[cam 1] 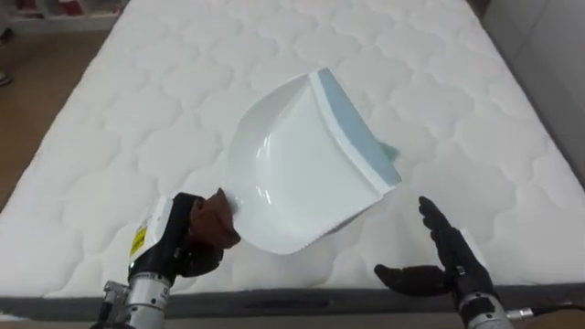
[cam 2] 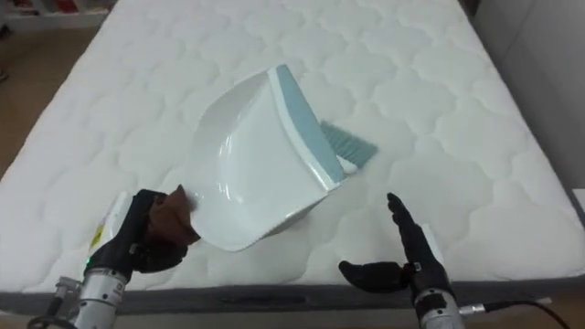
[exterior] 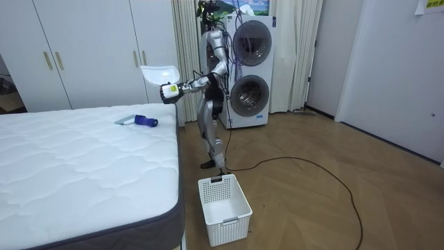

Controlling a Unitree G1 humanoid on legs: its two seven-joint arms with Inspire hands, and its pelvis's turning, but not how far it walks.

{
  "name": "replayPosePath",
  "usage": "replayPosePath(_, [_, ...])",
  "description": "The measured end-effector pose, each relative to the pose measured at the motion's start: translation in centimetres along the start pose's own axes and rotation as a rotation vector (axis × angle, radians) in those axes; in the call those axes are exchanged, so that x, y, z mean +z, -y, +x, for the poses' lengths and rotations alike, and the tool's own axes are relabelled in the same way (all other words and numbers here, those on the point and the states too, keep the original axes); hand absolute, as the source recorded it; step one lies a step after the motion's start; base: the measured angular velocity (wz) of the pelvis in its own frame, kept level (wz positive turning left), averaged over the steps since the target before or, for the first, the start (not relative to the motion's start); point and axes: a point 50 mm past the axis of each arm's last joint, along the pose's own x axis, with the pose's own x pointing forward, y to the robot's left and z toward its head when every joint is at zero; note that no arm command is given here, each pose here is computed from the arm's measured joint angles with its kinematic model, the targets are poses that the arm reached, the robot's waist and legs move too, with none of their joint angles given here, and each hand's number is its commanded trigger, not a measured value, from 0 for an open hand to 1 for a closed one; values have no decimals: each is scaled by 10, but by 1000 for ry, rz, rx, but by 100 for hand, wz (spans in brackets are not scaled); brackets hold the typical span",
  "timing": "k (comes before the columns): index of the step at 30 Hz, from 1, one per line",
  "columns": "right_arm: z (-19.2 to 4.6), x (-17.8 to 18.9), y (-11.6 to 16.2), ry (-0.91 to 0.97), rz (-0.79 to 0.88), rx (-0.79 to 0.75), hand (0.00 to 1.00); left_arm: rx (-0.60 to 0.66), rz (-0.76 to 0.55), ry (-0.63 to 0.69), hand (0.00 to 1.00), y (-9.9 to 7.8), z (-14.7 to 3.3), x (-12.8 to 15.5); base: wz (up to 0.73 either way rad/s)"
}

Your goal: Clean bed

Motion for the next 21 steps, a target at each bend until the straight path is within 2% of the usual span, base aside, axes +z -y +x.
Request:
replayPosePath(3, [0, -1, -1, -14, -30, 4, 0, 9, -34, -11, 0, -1, 0, -1, -18])
replayPosePath(11, [0, -5, -1, -45, -68, 10, 0, -1, -25, -46, 0, 0, -4, -9, -37])
replayPosePath(15, [-3, -18, 2, -106, -66, -6, 0, 14, -85, -65, 0, -1, -3, -10, -8])
replayPosePath(21, [-3, -23, 5, -131, -67, -19, 0, 3, -135, -158, 0, 4, -9, -27, -5])
